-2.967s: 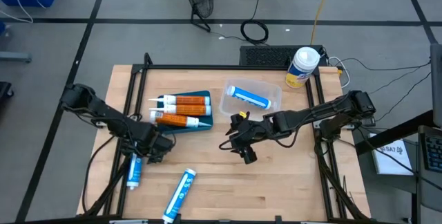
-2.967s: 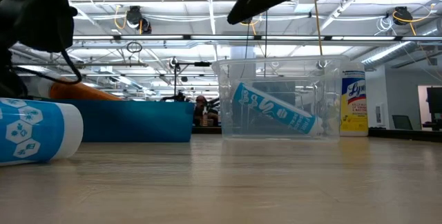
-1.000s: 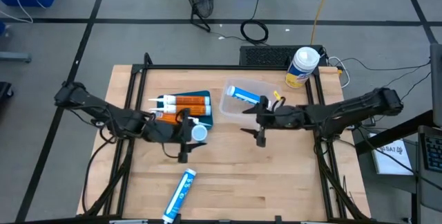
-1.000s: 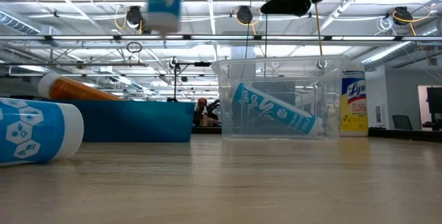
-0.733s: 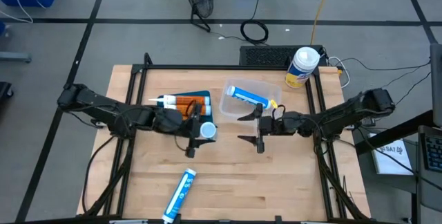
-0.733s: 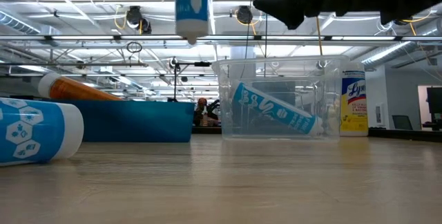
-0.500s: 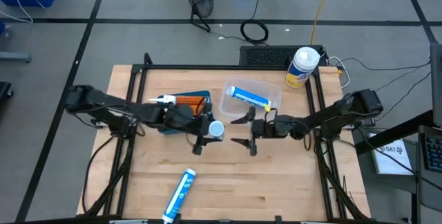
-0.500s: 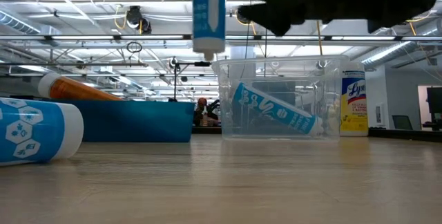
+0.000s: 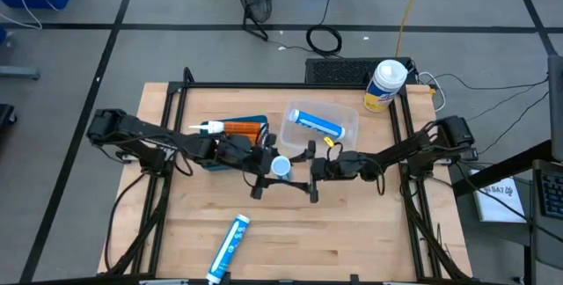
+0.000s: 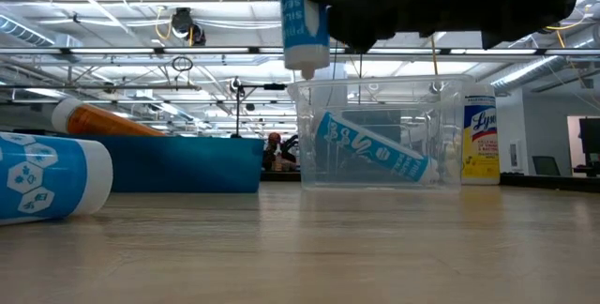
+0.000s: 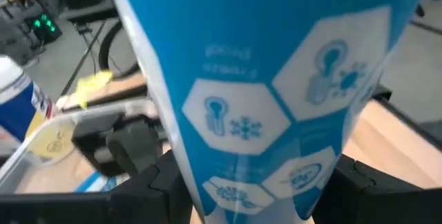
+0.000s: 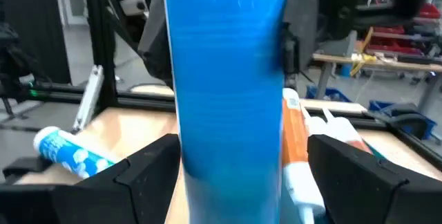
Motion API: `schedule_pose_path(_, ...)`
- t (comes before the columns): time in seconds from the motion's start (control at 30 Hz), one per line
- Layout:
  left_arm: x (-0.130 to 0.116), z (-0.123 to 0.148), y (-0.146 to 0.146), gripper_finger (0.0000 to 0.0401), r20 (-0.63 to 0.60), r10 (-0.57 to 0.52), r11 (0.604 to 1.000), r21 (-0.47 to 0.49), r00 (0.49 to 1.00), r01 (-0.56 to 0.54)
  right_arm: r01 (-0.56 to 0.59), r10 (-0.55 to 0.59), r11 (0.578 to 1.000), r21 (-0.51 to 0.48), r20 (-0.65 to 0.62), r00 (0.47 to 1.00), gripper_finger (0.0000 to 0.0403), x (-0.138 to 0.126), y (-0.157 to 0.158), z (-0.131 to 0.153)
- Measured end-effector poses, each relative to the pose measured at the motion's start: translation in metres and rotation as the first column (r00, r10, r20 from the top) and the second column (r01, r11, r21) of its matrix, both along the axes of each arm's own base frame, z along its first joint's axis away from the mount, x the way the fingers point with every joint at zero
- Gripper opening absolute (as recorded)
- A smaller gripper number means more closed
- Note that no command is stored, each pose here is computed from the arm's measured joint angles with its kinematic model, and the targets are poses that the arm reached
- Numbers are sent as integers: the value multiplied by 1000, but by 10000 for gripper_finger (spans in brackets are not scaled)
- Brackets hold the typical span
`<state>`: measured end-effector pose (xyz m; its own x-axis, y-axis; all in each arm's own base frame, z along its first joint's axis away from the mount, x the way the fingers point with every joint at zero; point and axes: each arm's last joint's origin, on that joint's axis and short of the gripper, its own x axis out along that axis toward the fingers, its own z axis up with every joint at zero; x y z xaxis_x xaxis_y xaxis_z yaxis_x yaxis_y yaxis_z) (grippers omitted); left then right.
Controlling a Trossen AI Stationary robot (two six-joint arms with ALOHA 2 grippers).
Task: Pick & place silicon tubes, Sealant and Lysol wipes
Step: Put the left blue sealant into the transparent bin
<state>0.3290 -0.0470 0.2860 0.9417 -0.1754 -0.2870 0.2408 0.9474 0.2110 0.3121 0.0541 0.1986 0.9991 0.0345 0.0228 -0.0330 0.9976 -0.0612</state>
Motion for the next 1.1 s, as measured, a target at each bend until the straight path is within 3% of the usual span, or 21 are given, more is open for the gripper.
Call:
schedule_pose_path(0.33, 1, 4, 0, 213, 43, -31, 999, -17, 999, 32, -72, 71, 997, 1, 56, 996, 279, 11, 4, 0)
schedule_pose_path(0.57, 1, 4, 0, 213, 41, -26, 999, -34, 999, 28, -75, 75, 997, 3, 47, 996, 203, 11, 4, 0)
schedule_pose_path(0.83, 1, 4, 0, 212, 37, 11, 999, -36, 999, -10, -76, 77, 997, -17, 35, 996, 203, 11, 4, -2)
schedule_pose_path(0.9, 1, 4, 1, 232, 34, 28, 998, -57, 999, -26, -74, 74, 997, -20, 30, 997, 203, 12, 4, -2)
schedule_pose_path(1.1, -11, 26, 4, 360, 90, 74, 986, -155, 993, -59, -69, 68, 997, -32, -16, 998, 203, 12, 4, -7)
